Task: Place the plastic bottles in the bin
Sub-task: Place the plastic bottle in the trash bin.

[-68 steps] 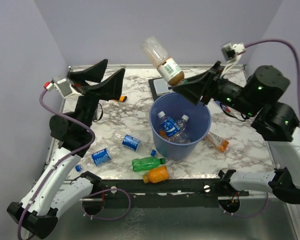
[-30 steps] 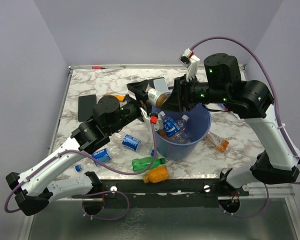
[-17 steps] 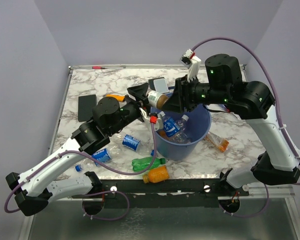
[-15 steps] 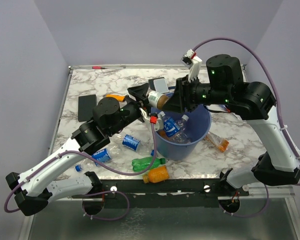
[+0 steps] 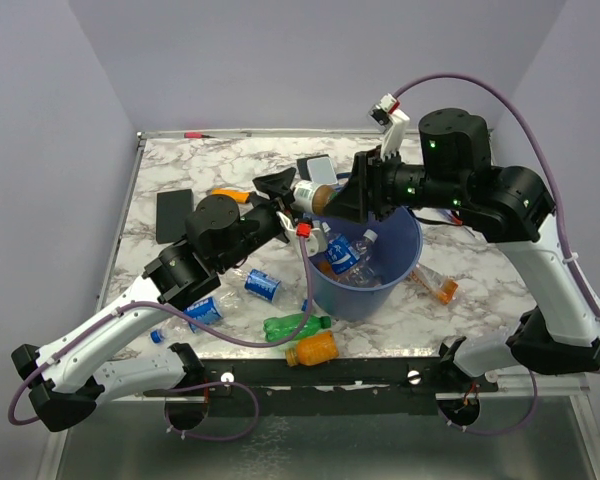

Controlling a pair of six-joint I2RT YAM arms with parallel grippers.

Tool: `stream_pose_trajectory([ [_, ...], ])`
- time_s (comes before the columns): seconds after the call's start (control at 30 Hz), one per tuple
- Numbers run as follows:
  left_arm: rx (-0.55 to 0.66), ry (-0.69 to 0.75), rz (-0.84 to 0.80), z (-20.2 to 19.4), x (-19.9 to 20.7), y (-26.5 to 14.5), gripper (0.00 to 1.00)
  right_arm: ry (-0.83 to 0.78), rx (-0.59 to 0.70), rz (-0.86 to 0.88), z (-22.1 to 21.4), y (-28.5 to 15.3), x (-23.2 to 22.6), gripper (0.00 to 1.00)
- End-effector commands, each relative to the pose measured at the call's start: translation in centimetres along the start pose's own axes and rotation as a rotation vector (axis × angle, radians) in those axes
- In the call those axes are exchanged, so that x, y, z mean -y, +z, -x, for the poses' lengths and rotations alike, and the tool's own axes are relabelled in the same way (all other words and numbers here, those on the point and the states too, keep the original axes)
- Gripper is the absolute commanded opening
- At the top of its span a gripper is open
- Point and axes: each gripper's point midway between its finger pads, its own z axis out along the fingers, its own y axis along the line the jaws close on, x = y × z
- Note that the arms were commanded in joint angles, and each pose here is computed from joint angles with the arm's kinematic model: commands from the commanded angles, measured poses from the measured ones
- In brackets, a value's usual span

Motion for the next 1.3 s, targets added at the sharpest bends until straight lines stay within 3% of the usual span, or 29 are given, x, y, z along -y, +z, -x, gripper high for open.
stream_pose_trajectory([
  [0.0, 0.025, -0.126, 0.076, 0.6, -1.4, -0.6, 0.21, -0.046, 0.07, 0.112, 1.4, -1.8, -2.6, 0.61],
  [0.1, 0.065, -0.171, 0.087, 1.3, -1.3, -0.7, 0.21, -0.06, 0.136, 0.128, 2.7, -2.7, -3.2, 0.75],
  [0.2, 0.105, -0.234, 0.087, 1.8, -0.9, -0.6, 0.2, -0.082, 0.238, 0.128, 4.3, -4.2, -3.6, 0.82],
  [0.33, 0.188, -0.394, 0.07, 3.3, -0.2, -0.3, 0.18, -0.108, 0.405, 0.125, 5.9, -6.2, -3.5, 0.84],
  [0.5, 0.372, -0.716, 0.036, 7.2, -0.7, -0.8, 0.18, -0.142, 0.591, 0.159, 6.6, -8.1, -3.4, 0.84],
  [0.7, 0.488, -1.096, -0.11, 11.5, -1.2, -0.5, 0.18, -0.212, 0.639, 0.235, 7.6, -6.9, -4.6, 0.86],
  [0.93, 0.476, -1.278, -0.313, 13.9, 0.5, 0.3, 0.11, -0.302, 0.671, 0.3, 9.1, -6.0, -6.2, 0.93],
  [1.13, 0.452, -1.313, -0.388, 14.5, 1.3, 0.6, 0.11, -0.345, 0.649, 0.25, 9.6, -4.7, -5.5, 0.9],
  [1.2, 0.447, -1.313, -0.384, 14.3, 1.4, 0.6, 0.11, -0.346, 0.638, 0.223, 9.7, -4.4, -5.0, 0.84],
  [1.27, 0.443, -1.308, -0.375, 14.2, 1.4, 0.6, 0.11, -0.348, 0.625, 0.2, 9.6, -4.0, -4.5, 0.7],
])
